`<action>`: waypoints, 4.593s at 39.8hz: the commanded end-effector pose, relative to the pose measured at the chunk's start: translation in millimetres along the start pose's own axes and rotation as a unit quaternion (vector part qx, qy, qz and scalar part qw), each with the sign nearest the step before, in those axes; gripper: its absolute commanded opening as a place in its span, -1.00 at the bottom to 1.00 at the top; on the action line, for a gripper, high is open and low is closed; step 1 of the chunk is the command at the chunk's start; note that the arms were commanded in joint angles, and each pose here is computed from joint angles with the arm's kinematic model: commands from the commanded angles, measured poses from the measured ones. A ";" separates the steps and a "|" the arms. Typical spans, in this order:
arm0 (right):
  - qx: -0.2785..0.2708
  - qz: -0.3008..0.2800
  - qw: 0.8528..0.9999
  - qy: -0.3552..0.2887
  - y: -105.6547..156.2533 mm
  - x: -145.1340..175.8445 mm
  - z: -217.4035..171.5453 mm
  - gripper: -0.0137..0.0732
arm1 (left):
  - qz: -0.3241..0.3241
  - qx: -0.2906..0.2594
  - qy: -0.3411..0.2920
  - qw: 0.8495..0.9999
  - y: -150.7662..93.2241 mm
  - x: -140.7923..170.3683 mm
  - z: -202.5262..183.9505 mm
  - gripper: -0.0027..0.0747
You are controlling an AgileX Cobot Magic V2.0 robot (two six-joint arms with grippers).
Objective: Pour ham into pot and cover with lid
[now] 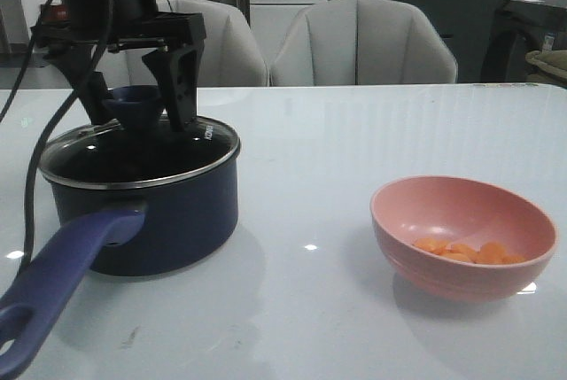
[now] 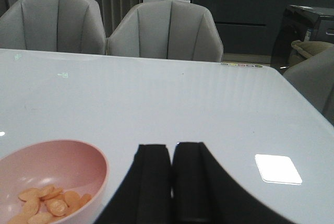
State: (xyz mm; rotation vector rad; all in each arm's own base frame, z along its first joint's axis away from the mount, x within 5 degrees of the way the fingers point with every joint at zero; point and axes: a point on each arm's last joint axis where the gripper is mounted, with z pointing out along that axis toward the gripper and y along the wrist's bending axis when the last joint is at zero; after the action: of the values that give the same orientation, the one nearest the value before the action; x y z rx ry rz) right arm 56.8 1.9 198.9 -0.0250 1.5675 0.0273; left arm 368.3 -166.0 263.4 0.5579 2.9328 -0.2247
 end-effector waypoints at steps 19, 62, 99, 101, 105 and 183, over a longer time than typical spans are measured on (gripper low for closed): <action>0.003 -0.003 0.999 -0.043 -0.3 -4.5 -1.4 -0.35 | 0.001 0.000 -0.005 1.000 -4.1 9.7 -21.8 0.67; 0.003 -0.003 0.999 -0.043 -0.3 -4.5 -1.4 -0.35 | 0.003 0.009 -0.015 1.000 -5.8 6.5 -20.8 -0.30; 0.003 -0.003 0.999 -0.043 -0.3 -4.5 -1.4 -0.35 | 0.009 -0.005 -0.064 0.998 -3.0 4.2 -63.6 -0.30; 0.003 -0.003 0.999 -0.043 -0.3 -4.5 -1.4 -0.35 | 0.002 -0.006 -0.070 0.998 1.8 5.4 -68.5 -0.31; 0.003 -0.003 0.999 -0.043 -0.3 -4.5 -1.4 -0.35 | -0.015 -0.011 -0.084 0.996 15.4 9.2 -80.8 -0.31; 0.003 -0.003 0.999 -0.043 -0.3 -4.5 -1.4 -0.35 | -0.233 -0.004 0.004 0.972 189.3 94.0 35.4 0.80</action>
State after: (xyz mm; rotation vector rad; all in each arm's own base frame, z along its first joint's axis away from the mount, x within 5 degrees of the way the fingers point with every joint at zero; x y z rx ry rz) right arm 56.8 1.9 198.9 -0.0250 1.5675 0.0273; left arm 356.2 36.8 178.2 -0.1394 3.0550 -0.2338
